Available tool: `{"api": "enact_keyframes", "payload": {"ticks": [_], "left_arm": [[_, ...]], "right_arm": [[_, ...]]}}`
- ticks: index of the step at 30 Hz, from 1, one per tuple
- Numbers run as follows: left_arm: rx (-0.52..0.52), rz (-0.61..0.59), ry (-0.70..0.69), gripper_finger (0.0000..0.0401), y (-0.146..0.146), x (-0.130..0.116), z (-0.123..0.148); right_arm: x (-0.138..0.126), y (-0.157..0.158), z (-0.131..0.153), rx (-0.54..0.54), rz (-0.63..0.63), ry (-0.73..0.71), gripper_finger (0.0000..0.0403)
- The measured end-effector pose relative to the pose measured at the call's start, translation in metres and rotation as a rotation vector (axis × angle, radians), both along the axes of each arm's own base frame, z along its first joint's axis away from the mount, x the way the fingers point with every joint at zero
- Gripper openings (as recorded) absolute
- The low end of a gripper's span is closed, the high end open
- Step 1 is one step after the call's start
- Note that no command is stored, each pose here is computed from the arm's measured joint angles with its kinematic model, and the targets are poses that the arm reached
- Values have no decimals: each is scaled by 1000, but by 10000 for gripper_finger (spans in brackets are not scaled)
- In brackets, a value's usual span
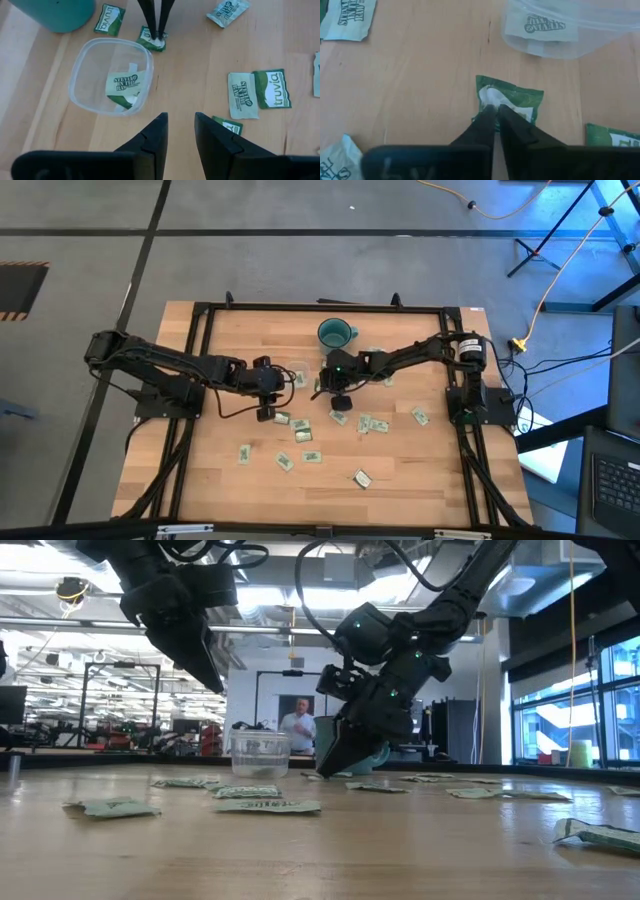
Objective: Pick and place Stevia / Truvia into bins
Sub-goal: Put the dark green truvia packet into the transparent container
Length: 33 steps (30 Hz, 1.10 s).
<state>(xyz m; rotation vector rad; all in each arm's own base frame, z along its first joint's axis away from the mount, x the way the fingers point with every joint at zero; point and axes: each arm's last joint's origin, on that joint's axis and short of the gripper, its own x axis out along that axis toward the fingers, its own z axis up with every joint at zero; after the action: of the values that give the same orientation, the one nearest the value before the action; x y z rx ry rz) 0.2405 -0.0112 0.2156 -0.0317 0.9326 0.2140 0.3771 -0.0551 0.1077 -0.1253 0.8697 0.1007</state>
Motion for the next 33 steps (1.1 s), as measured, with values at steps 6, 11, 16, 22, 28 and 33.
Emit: {"api": "enact_keyframes", "payload": {"ticks": [6, 11, 16, 22, 28, 33], "left_arm": [[0, 0, 0, 88, 0, 0, 0], [-18, -12, 1, 83, -1, 0, -1], [-53, -30, 27, 83, -2, -4, -9], [-55, -32, 50, 81, -5, -8, -17], [-58, -67, 16, 79, -13, -6, -15], [-59, -88, -18, 79, -18, -2, -14]], "right_arm": [[-1, 0, 2, -12, -10, 1, 7], [-5, 0, 15, -20, -14, -8, 2], [-7, 1, 45, -37, -11, -97, 2], [1, -1, 75, -102, 16, -314, 4], [11, -2, 77, -120, 21, -450, 4], [16, -3, 64, -116, 21, -446, 4]]}}
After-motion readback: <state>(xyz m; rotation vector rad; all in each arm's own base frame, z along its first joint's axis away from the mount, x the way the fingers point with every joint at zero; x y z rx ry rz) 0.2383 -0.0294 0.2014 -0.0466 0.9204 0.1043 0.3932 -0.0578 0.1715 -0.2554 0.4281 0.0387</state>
